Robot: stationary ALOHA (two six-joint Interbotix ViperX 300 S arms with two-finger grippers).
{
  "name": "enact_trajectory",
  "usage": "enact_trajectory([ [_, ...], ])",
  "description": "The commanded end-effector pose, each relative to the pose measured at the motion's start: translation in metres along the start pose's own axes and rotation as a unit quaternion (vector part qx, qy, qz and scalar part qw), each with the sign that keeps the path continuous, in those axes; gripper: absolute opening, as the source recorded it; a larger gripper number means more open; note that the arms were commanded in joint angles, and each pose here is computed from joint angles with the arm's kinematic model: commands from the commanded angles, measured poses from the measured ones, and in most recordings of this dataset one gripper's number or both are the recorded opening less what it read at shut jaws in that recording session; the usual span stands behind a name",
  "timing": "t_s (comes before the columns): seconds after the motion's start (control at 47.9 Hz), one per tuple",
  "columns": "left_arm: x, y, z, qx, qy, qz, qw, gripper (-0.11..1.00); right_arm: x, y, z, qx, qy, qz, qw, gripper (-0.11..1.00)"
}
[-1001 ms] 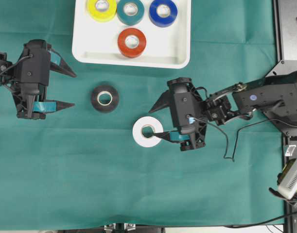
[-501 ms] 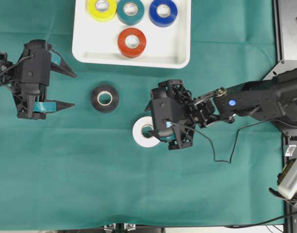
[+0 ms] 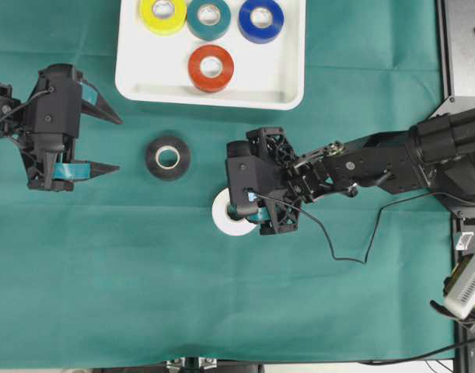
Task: Put the tape alternately from left to right into the white case.
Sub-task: 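Lower the right gripper into the white roll's hole and close, then carry the white roll with the right gripper into the tray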
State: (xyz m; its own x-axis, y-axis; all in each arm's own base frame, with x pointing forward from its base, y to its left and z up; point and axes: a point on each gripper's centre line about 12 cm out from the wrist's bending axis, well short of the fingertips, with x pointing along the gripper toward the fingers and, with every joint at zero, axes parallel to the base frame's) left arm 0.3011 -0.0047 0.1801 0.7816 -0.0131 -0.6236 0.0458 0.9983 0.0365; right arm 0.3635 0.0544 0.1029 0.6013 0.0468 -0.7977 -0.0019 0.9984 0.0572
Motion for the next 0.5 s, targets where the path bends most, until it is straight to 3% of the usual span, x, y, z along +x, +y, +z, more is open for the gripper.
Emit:
enact_trajectory([
  [0.0,-0.0016,-0.0007,0.0054,-0.001,-0.011,-0.001,0.9999,0.75,-0.0067,0.0007,0.0125,0.002,-0.02,0.003,0.9998,0.78],
  [0.188,-0.0019,-0.0006,0.0057,-0.001,-0.012,-0.001,0.9999,0.75,-0.0069,0.0014,0.0135,0.0,-0.021,0.003,0.9998,0.72],
  [0.271,-0.0019,-0.0007,0.0057,-0.001,-0.012,-0.001,0.9999,0.75,-0.0075,0.0013,0.016,0.002,-0.025,0.004,0.9997,0.56],
  [0.396,-0.0019,-0.0007,0.0057,-0.001,-0.012,-0.001,0.9999,0.75,-0.0077,0.0016,0.0178,0.002,-0.027,0.004,0.9996,0.24],
  [0.48,-0.0019,-0.0007,0.0057,-0.001,-0.012,-0.001,0.9999,0.75,-0.0087,0.0017,0.0192,0.002,-0.029,0.005,0.9996,0.24],
])
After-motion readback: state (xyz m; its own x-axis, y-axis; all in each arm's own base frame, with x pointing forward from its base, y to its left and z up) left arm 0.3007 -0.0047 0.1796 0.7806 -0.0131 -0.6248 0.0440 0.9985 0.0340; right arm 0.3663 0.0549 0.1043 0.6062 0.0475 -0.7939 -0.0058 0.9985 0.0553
